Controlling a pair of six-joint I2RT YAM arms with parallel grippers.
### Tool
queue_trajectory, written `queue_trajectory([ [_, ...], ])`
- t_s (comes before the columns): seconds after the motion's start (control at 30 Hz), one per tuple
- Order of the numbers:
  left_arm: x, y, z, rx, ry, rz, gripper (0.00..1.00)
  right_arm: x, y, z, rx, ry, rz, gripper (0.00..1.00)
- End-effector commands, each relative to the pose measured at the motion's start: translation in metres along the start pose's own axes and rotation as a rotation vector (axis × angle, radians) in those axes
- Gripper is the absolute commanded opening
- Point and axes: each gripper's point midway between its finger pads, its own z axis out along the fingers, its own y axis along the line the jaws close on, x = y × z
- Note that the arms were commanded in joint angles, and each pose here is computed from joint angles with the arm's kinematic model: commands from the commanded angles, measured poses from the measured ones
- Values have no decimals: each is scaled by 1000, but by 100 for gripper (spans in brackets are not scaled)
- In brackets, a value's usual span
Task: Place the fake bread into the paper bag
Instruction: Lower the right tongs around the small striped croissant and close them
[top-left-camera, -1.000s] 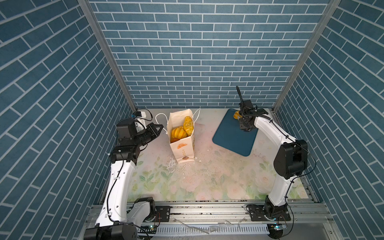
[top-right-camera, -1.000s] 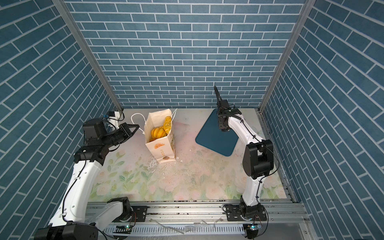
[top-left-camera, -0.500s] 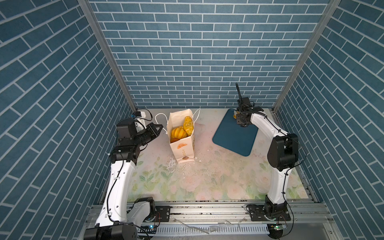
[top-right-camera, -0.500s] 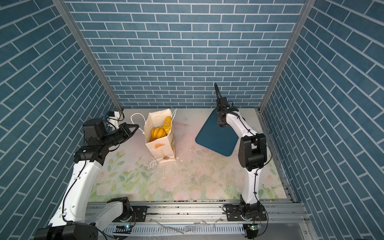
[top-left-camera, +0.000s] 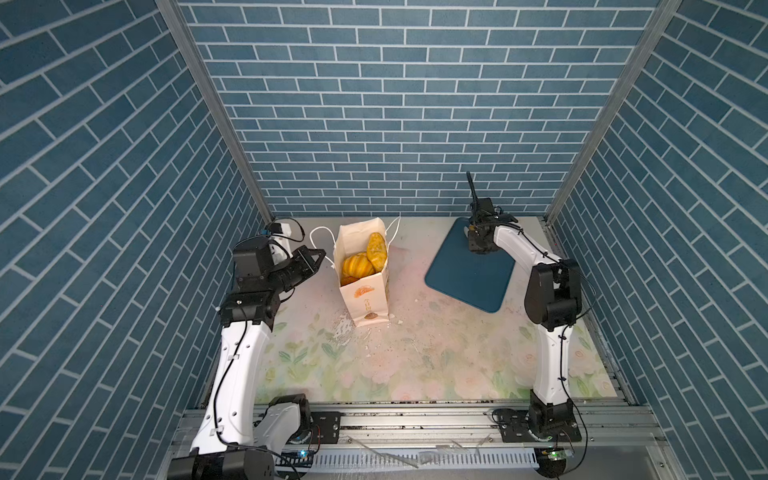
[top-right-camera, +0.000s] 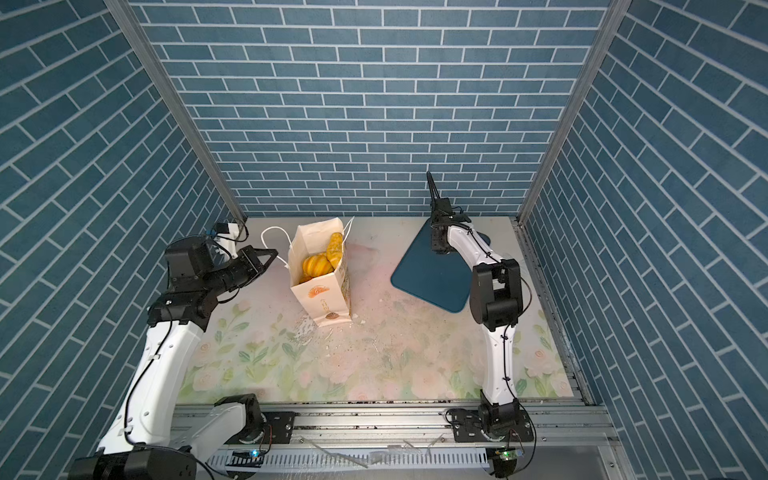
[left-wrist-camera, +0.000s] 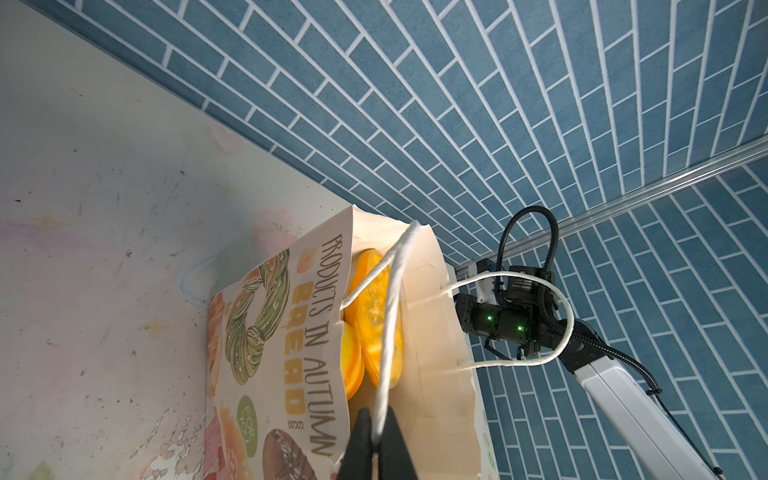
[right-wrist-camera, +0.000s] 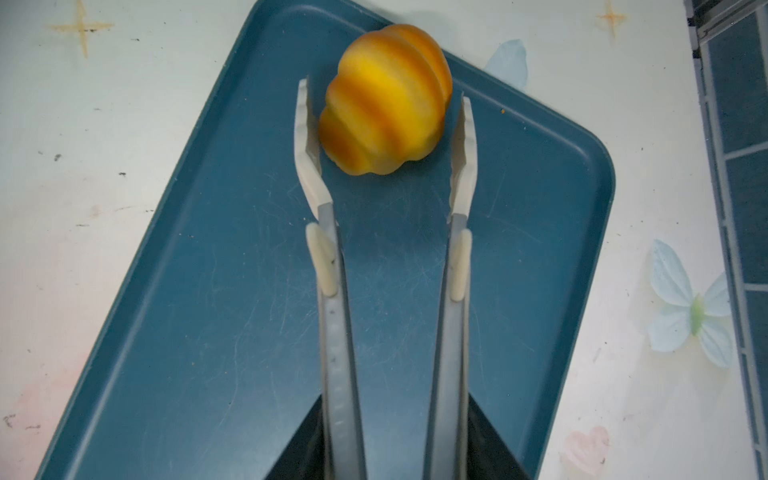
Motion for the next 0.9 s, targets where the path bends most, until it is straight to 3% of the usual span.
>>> queue_trajectory([
  [0.0,-3,-4,-5,2,-13,27,8,-13,0,-5,-25,-48,33,44],
  [0.33,-2,-3,-4,2,-13,26,8,-3,-2,-19,-47,-51,3,36],
  [0.63,-2,-2,-2,9,-15,24,8,43,2,-49,-91,-33,-25,34],
  [0.87,-1,-3,-2,17,-12,25,8,88,25,-68,-200,35,-92,34],
])
